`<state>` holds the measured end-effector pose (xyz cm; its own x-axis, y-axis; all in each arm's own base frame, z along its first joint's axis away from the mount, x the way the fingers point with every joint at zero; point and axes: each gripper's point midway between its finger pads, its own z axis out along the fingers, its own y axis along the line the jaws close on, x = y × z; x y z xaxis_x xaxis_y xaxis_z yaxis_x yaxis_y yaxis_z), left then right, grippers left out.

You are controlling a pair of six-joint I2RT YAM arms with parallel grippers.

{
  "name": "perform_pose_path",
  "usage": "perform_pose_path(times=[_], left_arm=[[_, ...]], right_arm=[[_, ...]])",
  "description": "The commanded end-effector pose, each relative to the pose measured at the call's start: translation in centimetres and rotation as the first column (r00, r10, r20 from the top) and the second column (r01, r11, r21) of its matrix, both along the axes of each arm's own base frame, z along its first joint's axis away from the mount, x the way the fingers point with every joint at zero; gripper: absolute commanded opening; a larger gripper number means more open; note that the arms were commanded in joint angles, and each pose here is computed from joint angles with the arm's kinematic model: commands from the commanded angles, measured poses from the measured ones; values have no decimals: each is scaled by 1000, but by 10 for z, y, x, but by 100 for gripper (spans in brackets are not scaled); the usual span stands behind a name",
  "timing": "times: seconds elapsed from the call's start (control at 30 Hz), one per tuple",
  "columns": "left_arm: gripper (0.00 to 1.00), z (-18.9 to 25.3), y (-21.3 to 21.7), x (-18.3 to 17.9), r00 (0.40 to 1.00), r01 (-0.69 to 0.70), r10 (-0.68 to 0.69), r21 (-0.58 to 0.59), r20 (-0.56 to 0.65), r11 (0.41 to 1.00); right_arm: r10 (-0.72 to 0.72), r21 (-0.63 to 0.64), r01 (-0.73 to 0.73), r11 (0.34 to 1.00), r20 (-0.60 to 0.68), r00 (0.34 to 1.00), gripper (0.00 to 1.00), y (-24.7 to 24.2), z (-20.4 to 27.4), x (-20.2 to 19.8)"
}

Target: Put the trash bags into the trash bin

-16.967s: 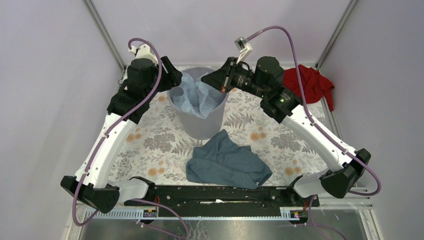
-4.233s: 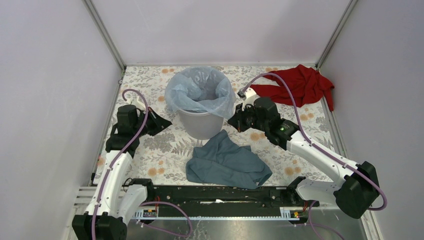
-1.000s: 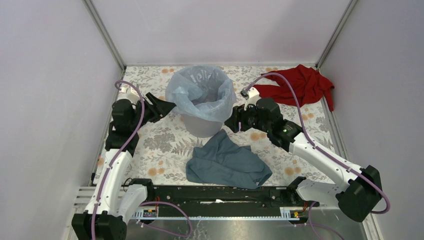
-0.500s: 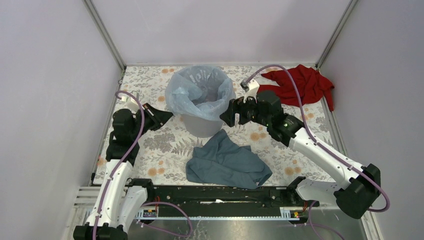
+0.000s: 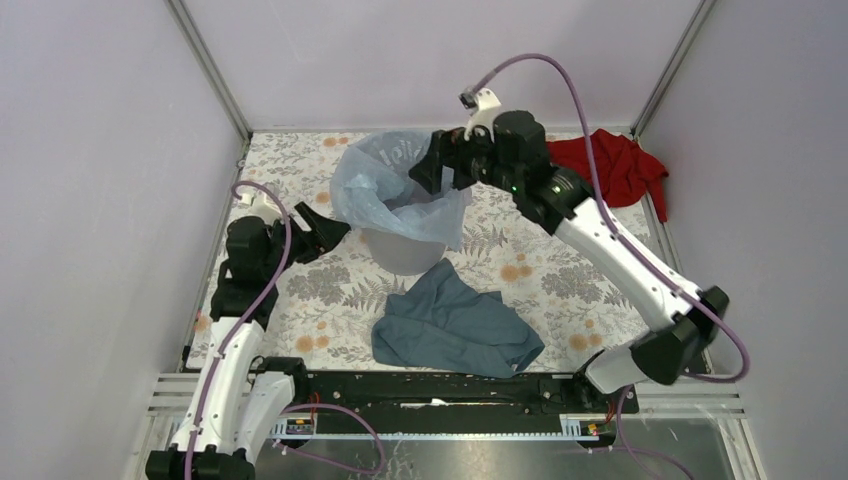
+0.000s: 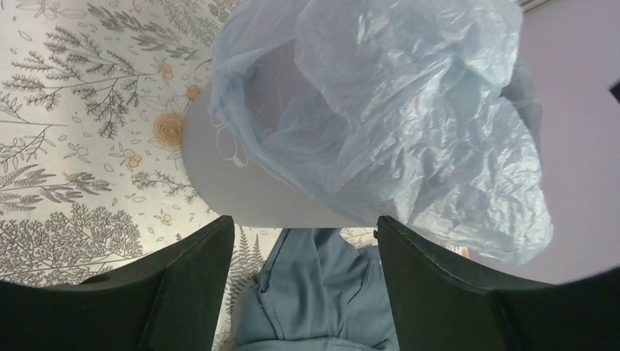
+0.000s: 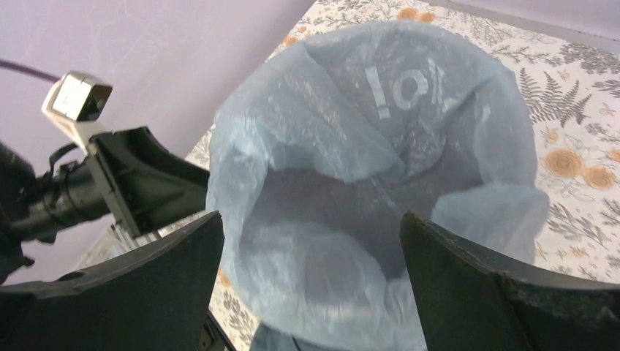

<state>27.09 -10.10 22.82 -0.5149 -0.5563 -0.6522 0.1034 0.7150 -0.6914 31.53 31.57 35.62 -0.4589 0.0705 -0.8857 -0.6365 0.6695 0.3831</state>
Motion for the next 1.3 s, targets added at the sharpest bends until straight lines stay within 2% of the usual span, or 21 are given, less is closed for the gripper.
perform_pose_path(times=[0.0, 0.1, 0.2, 0.27, 0.47, 0.63, 0.8, 0.87, 1.17, 1.27], left_arm=[[77, 22, 1, 11, 997, 22, -25, 47, 73, 999], [76, 13, -11, 21, 995, 101, -101, 26, 21, 995], [64, 10, -14, 35, 994, 107, -107, -4, 23, 994], [57, 2, -15, 45, 995, 98, -98, -23, 4, 995], [53, -15, -25, 58, 994, 105, -109, -131, -30, 986], [52, -54, -28, 62, 987, 81, -103, -173, -124, 982], [51, -83, -36, 56, 979, 69, -104, -191, -176, 979], [52, -90, -36, 52, 976, 67, -103, -188, -190, 980], [54, -106, -31, 29, 966, 68, -99, -133, -240, 989], [60, -102, -24, 14, 967, 58, -77, -83, -244, 995]], right_arm=[[-10, 7, 11, 1000, -80, 997, 93, 23, -5, 23], [-20, 3, 20, 1000, -119, 993, 75, 41, -14, 42], [-36, -43, 30, 999, -145, 989, 66, 57, -24, 60], [-53, -101, 38, 994, -158, 986, 65, 66, -38, 68], [-90, -251, 41, 967, -187, 978, 64, 85, -90, 77], [-87, -310, 17, 951, -213, 973, 63, 103, -133, 75], [-67, -323, -22, 946, -263, 962, 66, 118, -166, 75], [-75, -337, -17, 941, -258, 963, 72, 114, -166, 75], [-106, -336, 79, 939, -61, 992, 99, 74, -80, 70], [-111, -350, 99, 932, -13, 994, 100, 62, -68, 67]])
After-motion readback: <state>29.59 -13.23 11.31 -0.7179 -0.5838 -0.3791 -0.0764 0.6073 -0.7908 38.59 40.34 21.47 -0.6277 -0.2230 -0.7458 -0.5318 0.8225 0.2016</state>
